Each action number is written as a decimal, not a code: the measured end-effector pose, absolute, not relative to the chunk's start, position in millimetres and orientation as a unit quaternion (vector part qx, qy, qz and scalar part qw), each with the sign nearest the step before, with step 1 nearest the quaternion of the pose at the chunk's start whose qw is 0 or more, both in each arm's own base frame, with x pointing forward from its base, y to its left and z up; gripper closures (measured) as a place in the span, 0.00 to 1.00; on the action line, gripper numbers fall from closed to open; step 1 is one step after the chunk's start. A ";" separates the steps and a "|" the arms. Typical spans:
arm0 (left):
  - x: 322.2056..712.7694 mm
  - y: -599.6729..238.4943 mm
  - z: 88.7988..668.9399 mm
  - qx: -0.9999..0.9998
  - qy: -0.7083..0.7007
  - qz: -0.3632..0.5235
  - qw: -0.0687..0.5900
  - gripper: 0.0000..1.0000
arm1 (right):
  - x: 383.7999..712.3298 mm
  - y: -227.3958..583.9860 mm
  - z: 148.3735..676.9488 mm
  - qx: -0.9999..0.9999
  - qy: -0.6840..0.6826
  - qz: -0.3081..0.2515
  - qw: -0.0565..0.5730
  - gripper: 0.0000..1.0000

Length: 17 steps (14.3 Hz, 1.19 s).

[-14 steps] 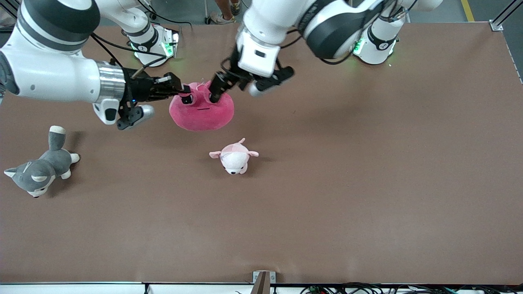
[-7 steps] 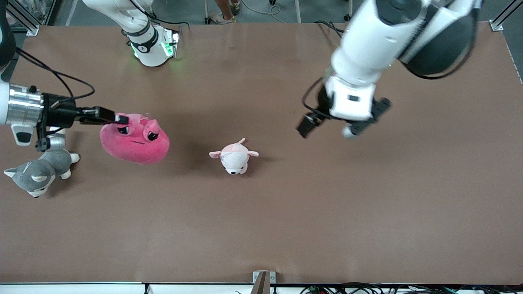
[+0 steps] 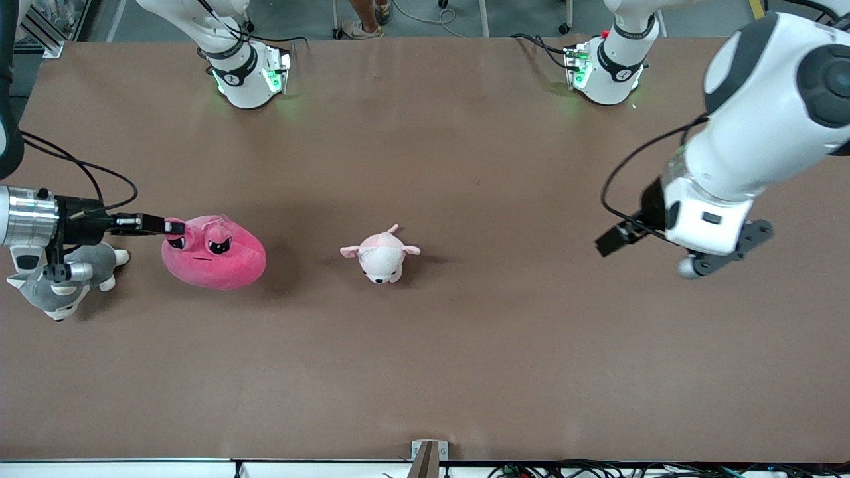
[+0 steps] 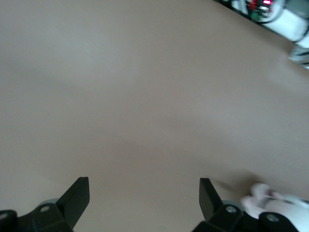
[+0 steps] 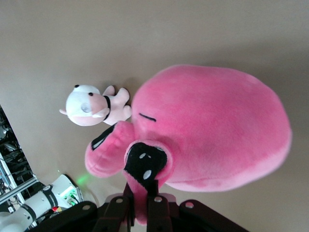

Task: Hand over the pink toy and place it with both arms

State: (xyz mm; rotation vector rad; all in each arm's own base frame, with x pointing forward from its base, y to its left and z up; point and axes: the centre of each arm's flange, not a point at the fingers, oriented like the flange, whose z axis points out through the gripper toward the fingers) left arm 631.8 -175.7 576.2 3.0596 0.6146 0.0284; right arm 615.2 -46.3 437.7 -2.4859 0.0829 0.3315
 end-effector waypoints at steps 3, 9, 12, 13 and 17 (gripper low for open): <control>640.8 -129.8 574.6 0.992 0.128 0.010 -0.014 0.00 | 616.5 -62.7 401.7 -0.935 -0.005 0.139 0.326 0.87; 621.7 -81.5 615.8 0.999 0.043 0.008 -0.018 0.00 | 609.2 -89.4 349.3 -0.915 -0.058 0.167 0.362 0.87; 596.7 -64.7 637.4 0.999 0.040 0.001 -0.003 0.00 | 610.1 -89.3 342.6 -0.913 -0.061 0.171 0.365 0.87; 589.5 -59.3 638.1 0.999 0.038 -0.001 0.001 0.00 | 610.2 -88.7 340.7 -0.913 -0.062 0.172 0.365 0.87; 568.4 -45.4 627.9 0.999 0.031 0.003 0.012 0.00 | 610.1 -89.6 327.7 -0.910 -0.065 0.179 0.369 0.87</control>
